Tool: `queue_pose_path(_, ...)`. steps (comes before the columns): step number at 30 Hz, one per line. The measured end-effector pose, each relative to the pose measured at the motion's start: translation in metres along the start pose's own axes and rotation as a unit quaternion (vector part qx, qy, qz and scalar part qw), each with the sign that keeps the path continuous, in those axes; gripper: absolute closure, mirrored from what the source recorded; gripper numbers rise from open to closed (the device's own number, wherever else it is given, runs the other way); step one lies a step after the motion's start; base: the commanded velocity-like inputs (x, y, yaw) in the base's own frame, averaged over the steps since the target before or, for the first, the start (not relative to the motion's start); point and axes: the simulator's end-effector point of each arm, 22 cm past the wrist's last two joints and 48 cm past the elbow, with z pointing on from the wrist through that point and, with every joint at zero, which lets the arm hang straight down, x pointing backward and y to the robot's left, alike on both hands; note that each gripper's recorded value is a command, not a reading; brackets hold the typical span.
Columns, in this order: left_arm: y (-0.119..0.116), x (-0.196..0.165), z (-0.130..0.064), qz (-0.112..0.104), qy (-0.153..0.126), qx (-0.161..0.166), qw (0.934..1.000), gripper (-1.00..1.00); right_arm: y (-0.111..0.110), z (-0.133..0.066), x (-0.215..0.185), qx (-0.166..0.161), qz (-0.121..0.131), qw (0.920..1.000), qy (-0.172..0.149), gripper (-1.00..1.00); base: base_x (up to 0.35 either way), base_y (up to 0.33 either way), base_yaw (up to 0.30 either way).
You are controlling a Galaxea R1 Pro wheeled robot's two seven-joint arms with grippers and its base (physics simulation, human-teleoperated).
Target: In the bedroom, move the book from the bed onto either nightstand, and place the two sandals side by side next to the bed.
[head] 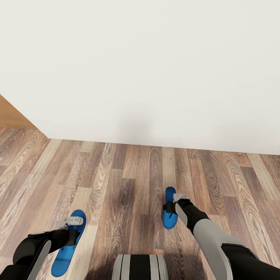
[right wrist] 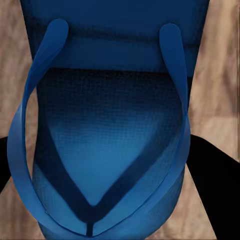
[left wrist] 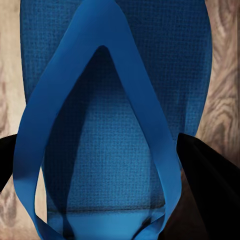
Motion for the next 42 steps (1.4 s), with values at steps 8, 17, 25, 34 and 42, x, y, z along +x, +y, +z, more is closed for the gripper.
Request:
queue_pose_path(8, 0.0, -0.01, -0.012, 0.0, -0.016, -0.001, 0.9999, 1.0, 0.002, -0.015, -0.018, -0.003, 0.0, 0.9997, -0.026, 1.0, 0.0, 0.0, 0.0)
queue_pose_path(17, -0.001, -0.02, -0.025, 0.001, -0.034, -0.001, 0.9994, 1.0, 0.003, -0.032, -0.034, -0.004, -0.001, 0.999, -0.045, 1.0, 0.0, 0.0, 0.0)
queue_pose_path(25, -0.001, -0.028, -0.037, 0.002, -0.05, -0.001, 0.9987, 1.0, 0.006, -0.048, -0.046, -0.007, 0.0, 0.9983, -0.058, 1.0, 0.0, 0.0, 0.0)
queue_pose_path(34, -0.001, -0.038, -0.051, 0.002, -0.068, -0.001, 0.9977, 1.0, 0.008, -0.067, -0.061, -0.009, 0.0, 0.9969, -0.078, 1.0, 0.0, 0.0, 0.0)
queue_pose_path(42, -0.001, -0.045, -0.063, 0.003, -0.083, -0.002, 0.9965, 1.0, 0.01, -0.084, -0.074, -0.01, -0.001, 0.9951, -0.098, 1.0, 0.0, 0.0, 0.0)
